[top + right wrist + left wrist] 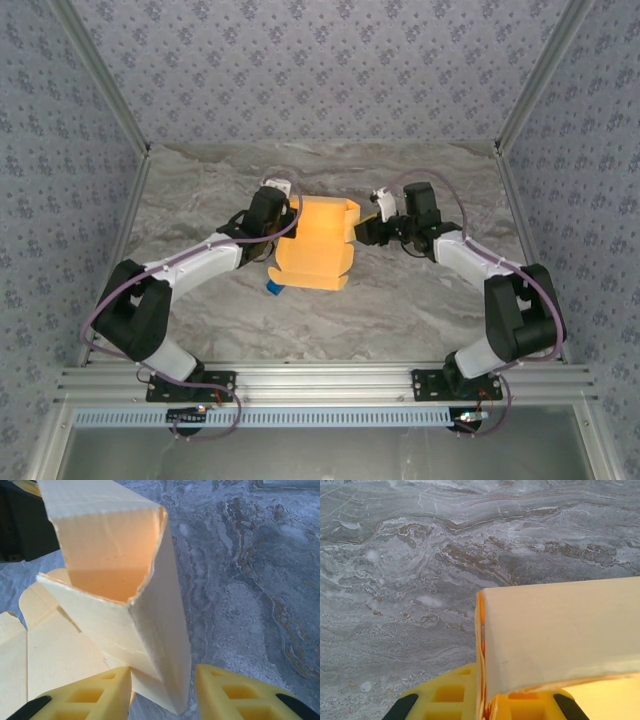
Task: Fold the paper box
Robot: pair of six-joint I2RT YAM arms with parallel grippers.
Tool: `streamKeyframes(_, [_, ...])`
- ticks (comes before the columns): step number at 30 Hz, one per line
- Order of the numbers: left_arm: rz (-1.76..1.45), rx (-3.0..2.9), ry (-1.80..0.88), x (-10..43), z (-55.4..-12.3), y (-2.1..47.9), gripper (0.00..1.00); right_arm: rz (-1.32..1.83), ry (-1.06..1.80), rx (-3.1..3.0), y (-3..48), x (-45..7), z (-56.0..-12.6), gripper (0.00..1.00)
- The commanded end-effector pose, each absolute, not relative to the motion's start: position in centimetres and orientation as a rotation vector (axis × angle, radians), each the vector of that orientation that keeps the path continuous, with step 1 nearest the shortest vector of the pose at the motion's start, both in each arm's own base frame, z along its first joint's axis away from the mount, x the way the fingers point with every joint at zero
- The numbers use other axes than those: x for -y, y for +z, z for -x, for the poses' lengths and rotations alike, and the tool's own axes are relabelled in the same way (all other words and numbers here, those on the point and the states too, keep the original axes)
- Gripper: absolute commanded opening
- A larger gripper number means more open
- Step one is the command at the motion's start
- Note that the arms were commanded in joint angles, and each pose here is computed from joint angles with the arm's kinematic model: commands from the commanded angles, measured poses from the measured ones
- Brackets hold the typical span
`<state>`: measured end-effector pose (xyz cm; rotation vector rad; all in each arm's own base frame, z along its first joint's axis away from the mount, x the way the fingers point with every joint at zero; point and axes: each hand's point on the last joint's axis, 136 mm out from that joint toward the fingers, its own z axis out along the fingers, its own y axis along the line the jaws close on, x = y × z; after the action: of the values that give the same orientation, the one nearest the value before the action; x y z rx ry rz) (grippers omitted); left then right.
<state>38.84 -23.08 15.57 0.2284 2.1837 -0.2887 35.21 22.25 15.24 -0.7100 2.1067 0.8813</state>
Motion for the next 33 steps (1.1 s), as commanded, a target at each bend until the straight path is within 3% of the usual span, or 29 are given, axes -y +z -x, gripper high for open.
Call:
streamKeyframes(1, [-0.215,-2.126,-0.347,23.7,-39.2,18.5,0.00,0.762,0.886,-2.048,16.6,-23.4,-35.8,0.39])
streamKeyframes(15, [-0.221,-2.127,-0.358,23.9,-39.1,18.6,0.00,0.729,0.670,-2.044,17.1,-24.3,-37.2,0.33])
streamKeyframes(24, [-0.217,-2.128,-0.363,23.9,-39.1,18.6,0.00,0.654,0.431,-2.056,17.3,-23.9,-37.7,0.37])
streamKeyframes(33, [-0.220,-2.127,-0.356,23.8,-39.0,18.6,0.00,0.690,0.408,-2.000,17.8,-24.2,-37.8,0.42])
